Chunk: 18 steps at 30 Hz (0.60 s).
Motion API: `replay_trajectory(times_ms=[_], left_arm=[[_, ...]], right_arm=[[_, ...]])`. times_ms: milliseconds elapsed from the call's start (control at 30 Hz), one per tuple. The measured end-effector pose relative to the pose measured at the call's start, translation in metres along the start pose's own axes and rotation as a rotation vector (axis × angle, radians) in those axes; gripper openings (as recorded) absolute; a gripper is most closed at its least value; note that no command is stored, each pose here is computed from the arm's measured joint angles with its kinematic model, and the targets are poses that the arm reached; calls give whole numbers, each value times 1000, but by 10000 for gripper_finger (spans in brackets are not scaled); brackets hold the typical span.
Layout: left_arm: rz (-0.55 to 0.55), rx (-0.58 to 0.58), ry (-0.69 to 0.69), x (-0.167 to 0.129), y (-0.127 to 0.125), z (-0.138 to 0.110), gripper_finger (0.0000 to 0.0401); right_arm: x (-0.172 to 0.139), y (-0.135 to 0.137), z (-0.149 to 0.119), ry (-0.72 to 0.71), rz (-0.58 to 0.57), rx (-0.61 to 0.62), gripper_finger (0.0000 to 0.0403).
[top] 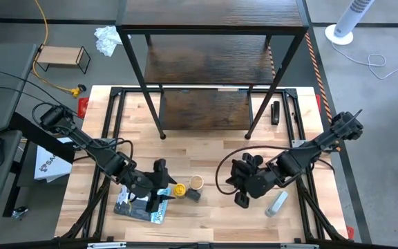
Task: Shelf spices
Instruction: Put the gold seasoning bottle on the shelf
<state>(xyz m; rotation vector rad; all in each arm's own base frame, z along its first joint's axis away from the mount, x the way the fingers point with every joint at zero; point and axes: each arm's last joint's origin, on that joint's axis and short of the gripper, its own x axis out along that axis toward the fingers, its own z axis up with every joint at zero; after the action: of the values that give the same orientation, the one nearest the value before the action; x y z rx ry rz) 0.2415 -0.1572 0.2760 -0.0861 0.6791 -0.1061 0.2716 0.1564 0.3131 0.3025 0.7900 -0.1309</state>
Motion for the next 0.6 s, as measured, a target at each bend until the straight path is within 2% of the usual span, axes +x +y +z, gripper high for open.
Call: replay_trajectory(times_ms=[200, 600], left_arm=[[14, 31, 0, 0, 1, 0, 253], [28, -5, -5, 0, 2, 0, 264]], right_arm=[[0, 0, 0, 9, 7, 10, 0], [0, 1, 0, 4, 10, 10, 0]])
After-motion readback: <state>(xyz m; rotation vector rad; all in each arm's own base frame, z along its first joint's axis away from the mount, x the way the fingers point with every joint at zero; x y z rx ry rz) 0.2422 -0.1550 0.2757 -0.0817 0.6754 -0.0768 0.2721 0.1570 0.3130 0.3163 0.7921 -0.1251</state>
